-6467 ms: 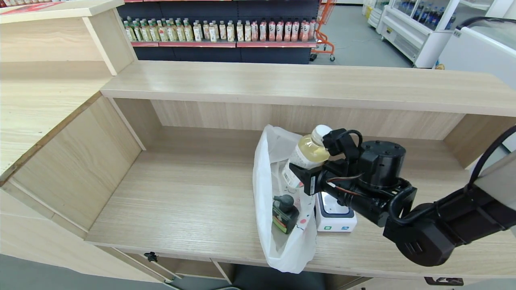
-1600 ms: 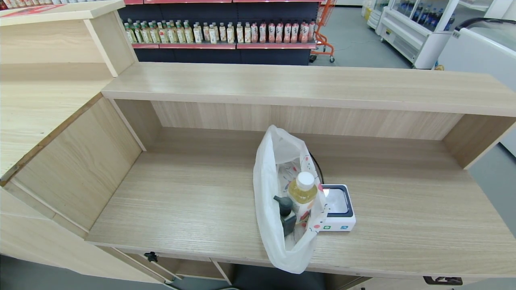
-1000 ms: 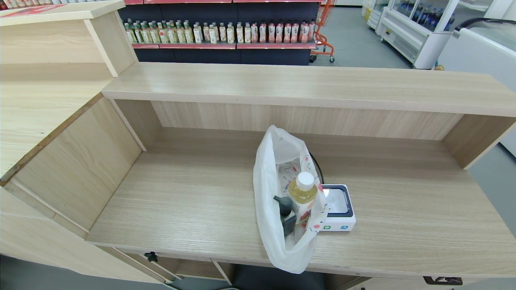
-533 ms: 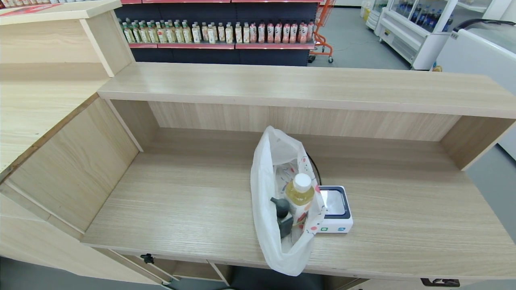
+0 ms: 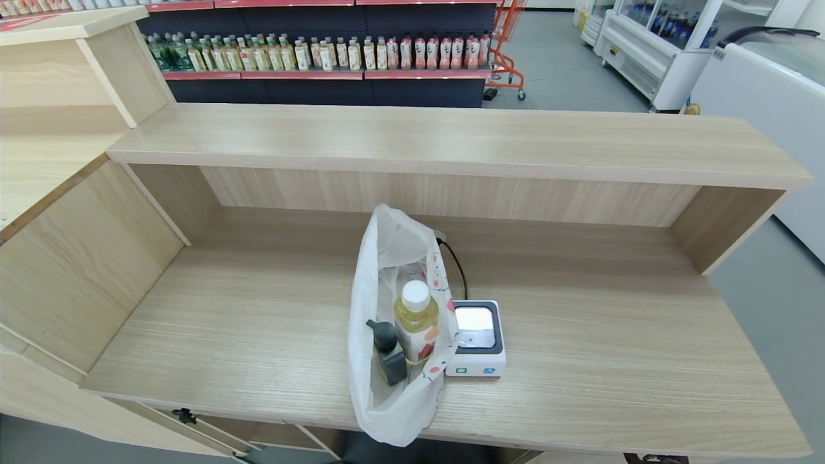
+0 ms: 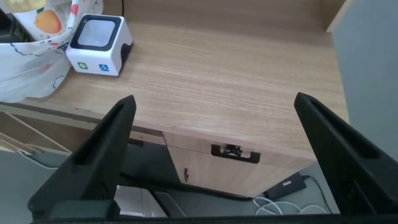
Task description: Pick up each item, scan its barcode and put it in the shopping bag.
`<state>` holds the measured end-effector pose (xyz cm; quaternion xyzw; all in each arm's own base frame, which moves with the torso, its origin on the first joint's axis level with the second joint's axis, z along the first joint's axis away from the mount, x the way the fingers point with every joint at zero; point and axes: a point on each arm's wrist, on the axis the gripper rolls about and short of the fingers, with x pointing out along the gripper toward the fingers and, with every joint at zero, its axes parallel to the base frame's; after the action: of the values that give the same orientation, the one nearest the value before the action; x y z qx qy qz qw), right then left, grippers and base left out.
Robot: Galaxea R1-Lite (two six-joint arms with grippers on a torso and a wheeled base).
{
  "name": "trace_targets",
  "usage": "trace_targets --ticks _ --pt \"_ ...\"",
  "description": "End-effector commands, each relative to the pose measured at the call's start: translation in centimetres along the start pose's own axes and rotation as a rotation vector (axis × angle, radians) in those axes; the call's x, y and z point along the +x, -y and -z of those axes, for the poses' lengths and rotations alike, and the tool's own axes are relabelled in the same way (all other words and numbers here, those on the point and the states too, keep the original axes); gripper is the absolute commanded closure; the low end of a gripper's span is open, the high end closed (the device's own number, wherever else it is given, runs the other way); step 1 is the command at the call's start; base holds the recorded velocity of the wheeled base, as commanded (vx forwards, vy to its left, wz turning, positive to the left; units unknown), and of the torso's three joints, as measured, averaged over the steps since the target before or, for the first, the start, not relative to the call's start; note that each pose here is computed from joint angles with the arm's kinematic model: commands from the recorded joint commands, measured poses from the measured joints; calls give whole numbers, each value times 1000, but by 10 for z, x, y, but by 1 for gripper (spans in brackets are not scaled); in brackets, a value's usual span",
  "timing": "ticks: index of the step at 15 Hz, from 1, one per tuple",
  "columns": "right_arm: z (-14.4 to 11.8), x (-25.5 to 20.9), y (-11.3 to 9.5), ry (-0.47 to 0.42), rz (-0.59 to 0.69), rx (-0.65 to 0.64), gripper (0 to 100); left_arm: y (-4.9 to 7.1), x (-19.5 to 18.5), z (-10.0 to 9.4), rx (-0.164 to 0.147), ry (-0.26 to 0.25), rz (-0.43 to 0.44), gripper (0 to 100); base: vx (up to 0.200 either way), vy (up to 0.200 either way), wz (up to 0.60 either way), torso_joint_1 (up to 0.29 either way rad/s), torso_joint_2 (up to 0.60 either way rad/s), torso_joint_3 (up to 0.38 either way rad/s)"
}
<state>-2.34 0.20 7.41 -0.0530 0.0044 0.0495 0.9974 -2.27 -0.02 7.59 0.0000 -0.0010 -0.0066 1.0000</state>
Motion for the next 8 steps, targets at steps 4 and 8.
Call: trace_targets --ticks 4,8 --pt "0 0 0 -4 0 3 0 0 0 0 -2 0 1 0 0 0 0 0 0 0" --pt "0 0 0 -4 1 31 100 0 0 0 -2 0 1 0 0 0 0 0 0 0"
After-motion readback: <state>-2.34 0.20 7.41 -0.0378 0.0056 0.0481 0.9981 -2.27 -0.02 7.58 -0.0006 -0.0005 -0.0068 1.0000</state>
